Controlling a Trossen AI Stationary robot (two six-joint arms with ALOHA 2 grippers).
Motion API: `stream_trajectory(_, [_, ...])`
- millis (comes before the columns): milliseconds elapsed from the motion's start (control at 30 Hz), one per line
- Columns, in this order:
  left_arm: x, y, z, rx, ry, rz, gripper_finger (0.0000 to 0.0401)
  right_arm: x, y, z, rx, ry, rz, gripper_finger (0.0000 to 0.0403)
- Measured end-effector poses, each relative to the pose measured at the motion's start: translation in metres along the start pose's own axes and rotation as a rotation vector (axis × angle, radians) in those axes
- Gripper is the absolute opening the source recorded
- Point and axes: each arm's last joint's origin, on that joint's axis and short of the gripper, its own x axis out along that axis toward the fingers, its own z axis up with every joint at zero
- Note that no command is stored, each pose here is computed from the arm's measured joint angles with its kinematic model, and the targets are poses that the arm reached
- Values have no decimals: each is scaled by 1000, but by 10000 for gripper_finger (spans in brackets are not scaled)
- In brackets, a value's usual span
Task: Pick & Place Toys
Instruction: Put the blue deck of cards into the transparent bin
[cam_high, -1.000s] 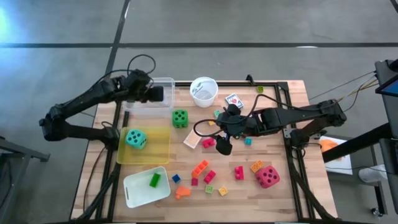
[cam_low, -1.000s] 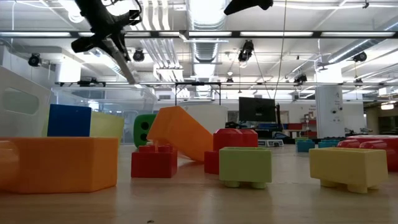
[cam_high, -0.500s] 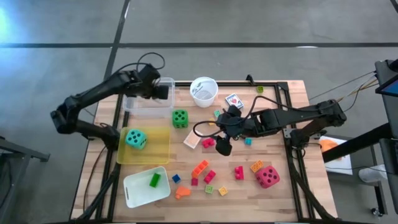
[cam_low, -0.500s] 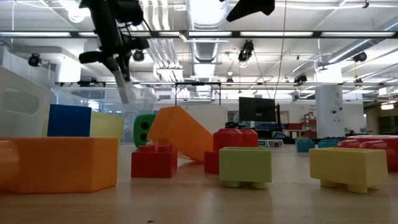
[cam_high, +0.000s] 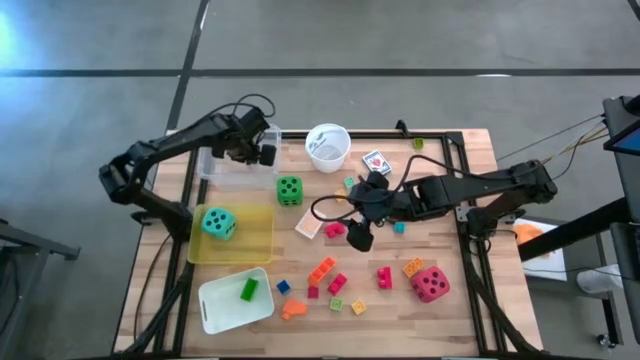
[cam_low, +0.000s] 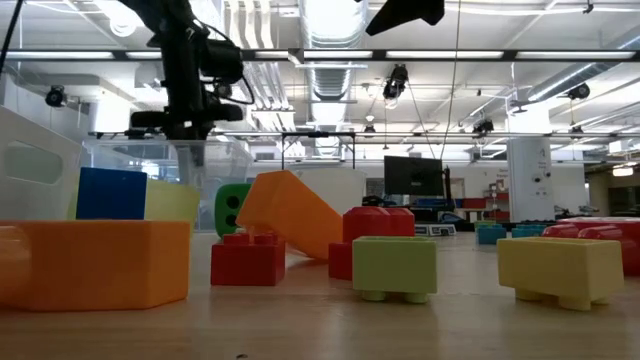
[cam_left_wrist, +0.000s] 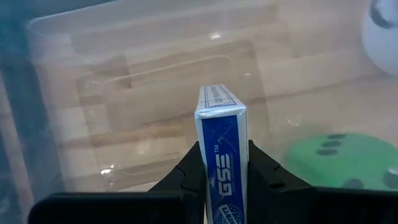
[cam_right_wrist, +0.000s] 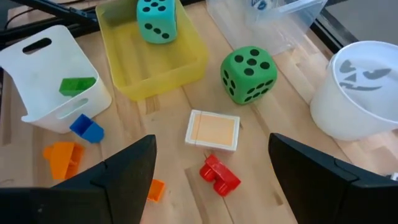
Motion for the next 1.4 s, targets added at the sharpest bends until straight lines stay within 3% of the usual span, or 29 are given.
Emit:
stream_trajectory(200, [10,19,5,-73,20,-4,50,0,2,-3,-6,18,-2,301])
stream_trajectory(500, [39,27,-3,-115,108,-34,50,0,1,-3,-9,18,-3,301])
stream_trajectory(1400, [59,41,-9,-172,129,-43,50,0,2,-3,-6,17,-2,301])
